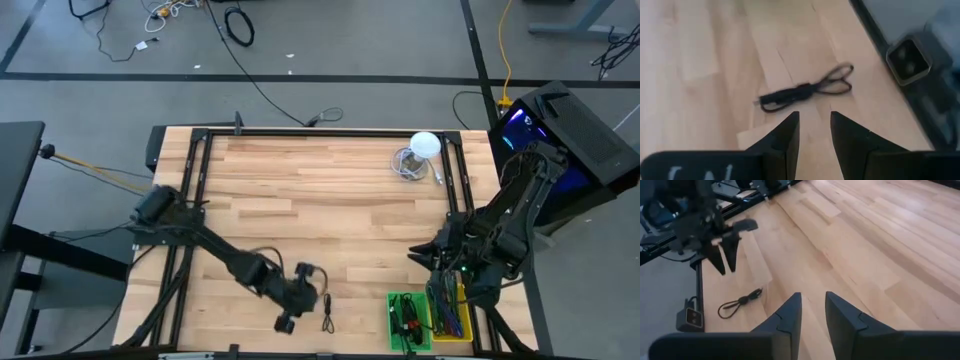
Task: Pick & Place USB Port
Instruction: Put the black charger cable into the green basket
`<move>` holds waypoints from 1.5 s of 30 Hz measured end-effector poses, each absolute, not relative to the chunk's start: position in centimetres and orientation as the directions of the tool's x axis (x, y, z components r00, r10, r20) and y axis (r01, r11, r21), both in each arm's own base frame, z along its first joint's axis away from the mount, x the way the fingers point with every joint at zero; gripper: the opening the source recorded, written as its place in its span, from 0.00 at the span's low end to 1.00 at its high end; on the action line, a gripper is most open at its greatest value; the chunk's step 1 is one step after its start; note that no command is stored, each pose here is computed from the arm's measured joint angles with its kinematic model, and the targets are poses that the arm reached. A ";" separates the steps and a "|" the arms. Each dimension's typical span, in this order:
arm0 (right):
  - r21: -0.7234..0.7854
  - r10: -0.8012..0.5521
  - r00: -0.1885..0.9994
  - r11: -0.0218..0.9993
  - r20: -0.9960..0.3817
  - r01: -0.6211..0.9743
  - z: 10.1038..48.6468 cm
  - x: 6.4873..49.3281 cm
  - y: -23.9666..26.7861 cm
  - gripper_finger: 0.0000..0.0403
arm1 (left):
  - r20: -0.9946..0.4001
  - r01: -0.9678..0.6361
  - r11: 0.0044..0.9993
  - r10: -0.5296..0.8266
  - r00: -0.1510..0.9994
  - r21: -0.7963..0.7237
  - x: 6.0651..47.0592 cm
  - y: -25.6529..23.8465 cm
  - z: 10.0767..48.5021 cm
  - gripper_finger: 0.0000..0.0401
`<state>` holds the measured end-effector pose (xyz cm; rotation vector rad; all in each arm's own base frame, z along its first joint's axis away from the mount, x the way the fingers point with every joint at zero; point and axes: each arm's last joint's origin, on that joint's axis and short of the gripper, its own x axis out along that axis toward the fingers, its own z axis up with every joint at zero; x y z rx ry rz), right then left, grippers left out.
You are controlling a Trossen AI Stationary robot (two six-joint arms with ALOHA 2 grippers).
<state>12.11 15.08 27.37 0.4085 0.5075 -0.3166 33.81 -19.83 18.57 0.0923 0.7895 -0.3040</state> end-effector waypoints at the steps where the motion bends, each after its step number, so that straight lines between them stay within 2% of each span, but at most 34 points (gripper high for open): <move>1: 0.296 -0.192 0.829 0.872 -0.525 0.389 27.4 12.2 15.1 0.22 | -0.732 0.314 0.949 -0.219 0.645 -0.007 34.1 -20.2 18.4 0.29; 8: 0.281 -0.193 0.834 0.882 -0.518 0.379 27.5 12.7 15.0 0.22 | -0.794 0.386 0.914 -0.143 0.591 0.124 36.7 -21.5 17.8 0.29; 14: 0.267 -0.193 0.832 0.889 -0.520 0.373 27.5 12.7 15.0 0.22 | -0.860 0.423 0.895 -0.104 0.499 0.138 37.4 -22.0 16.4 0.29; 30: 0.222 -0.210 0.839 0.907 -0.502 0.359 27.6 12.7 14.9 0.22 | -0.796 0.444 0.892 -0.207 0.569 0.085 37.1 -24.8 17.0 0.29; 42: 0.228 -0.210 0.842 0.904 -0.496 0.360 27.6 12.8 15.0 0.22 | -0.759 0.425 0.901 -0.213 0.615 0.092 37.7 -25.4 16.1 0.29; 45: 0.231 -0.209 0.843 0.904 -0.496 0.360 27.6 12.8 15.0 0.22 | -0.774 0.432 0.898 -0.212 0.597 0.087 37.6 -25.4 15.7 0.29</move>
